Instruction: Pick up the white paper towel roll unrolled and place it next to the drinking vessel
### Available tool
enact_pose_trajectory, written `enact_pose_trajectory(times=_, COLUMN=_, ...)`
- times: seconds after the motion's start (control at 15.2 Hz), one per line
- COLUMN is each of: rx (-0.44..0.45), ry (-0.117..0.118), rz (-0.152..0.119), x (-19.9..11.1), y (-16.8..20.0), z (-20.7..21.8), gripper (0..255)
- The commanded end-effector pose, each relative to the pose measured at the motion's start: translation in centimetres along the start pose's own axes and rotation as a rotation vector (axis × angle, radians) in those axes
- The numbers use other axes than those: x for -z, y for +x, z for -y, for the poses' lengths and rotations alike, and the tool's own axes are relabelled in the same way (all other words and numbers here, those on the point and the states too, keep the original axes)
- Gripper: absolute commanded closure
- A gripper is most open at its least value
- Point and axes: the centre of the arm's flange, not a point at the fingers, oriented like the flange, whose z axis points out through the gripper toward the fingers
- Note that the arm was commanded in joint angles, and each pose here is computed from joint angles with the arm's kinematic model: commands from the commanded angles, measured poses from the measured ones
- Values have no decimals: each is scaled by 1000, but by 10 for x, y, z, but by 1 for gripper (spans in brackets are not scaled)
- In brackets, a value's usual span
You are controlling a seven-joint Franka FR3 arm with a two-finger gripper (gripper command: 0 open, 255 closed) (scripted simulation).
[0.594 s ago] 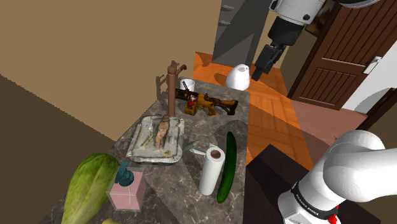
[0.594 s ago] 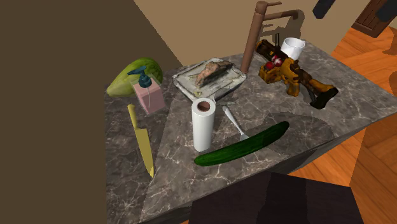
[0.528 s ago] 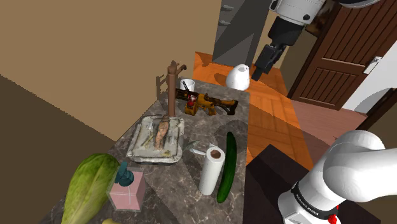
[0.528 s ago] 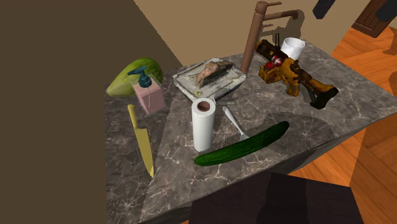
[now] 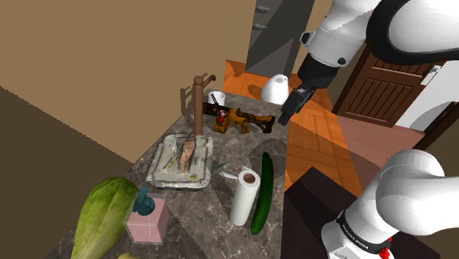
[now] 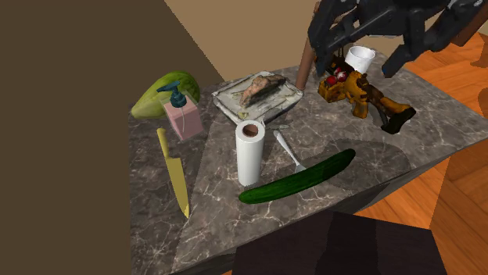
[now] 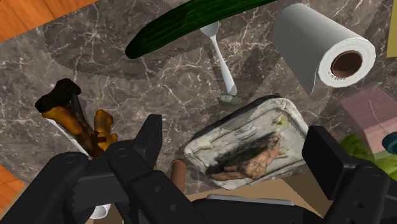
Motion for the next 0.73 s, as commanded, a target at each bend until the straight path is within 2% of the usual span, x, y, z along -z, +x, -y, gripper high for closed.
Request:
enact_pose_trajectory(times=0.0, rx=2, ry=-2, rz=-8, x=-18, y=-6, z=19, gripper=0)
enact_pose_trajectory(times=0.66, rx=20, ry=-10, rz=-43, x=-106, y=-44, z=113, gripper=0)
